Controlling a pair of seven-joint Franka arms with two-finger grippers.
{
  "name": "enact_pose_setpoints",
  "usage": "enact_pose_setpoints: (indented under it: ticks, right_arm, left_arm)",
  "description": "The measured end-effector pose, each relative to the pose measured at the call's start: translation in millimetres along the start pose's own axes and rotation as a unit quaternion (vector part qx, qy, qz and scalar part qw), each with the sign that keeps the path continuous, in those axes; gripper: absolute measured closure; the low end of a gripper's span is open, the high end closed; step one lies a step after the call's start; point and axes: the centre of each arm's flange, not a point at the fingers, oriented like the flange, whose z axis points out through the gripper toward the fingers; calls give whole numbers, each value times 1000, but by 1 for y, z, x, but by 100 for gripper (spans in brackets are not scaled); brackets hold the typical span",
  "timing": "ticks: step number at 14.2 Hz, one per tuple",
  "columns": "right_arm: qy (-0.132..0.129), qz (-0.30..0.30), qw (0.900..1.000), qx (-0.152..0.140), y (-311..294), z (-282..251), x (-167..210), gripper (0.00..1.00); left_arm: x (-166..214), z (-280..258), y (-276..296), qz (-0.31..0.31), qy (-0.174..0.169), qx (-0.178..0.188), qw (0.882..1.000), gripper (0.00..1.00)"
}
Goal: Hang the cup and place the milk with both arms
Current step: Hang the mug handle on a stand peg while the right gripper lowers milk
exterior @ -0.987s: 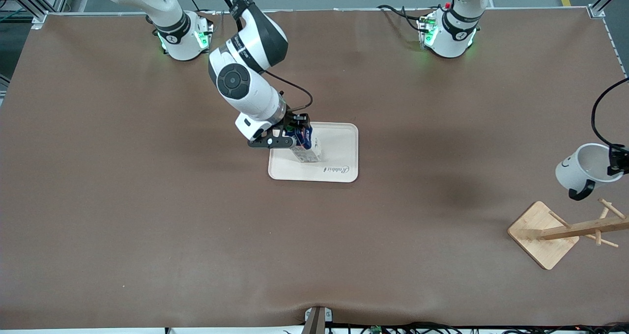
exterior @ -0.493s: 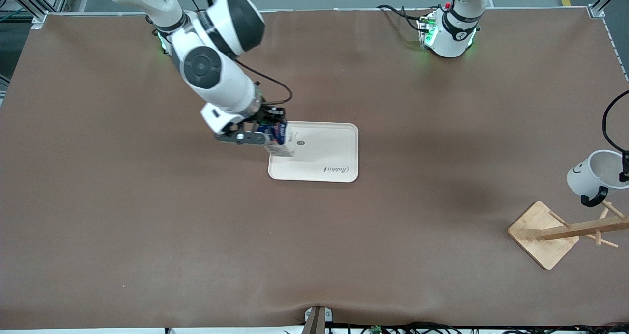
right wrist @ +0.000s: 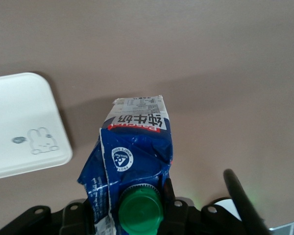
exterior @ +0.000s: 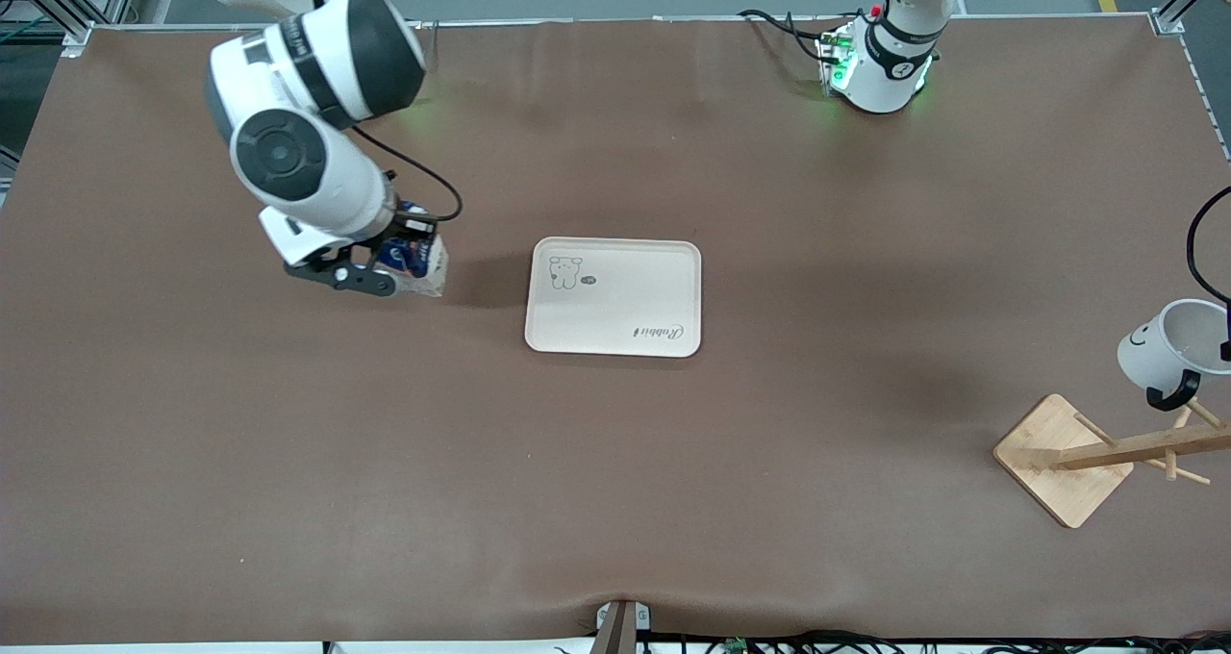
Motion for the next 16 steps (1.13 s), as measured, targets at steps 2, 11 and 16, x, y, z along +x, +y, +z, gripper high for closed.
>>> enact_pose_setpoints:
  ticks: [2,11,16]
  right_arm:
    - [-11,-21,1000,7,38,6,21,53]
    - [23,-97,994,38,156,73,48,53]
    - [26,-84,996,-1,227,101,44,53]
  left_arm:
    - [-1,3,-2,1,-2,-1,1000,93]
    - [-4,19,-22,4,7,-1,1000,93]
    - [0,26,-20,5,8,-8,1000,73]
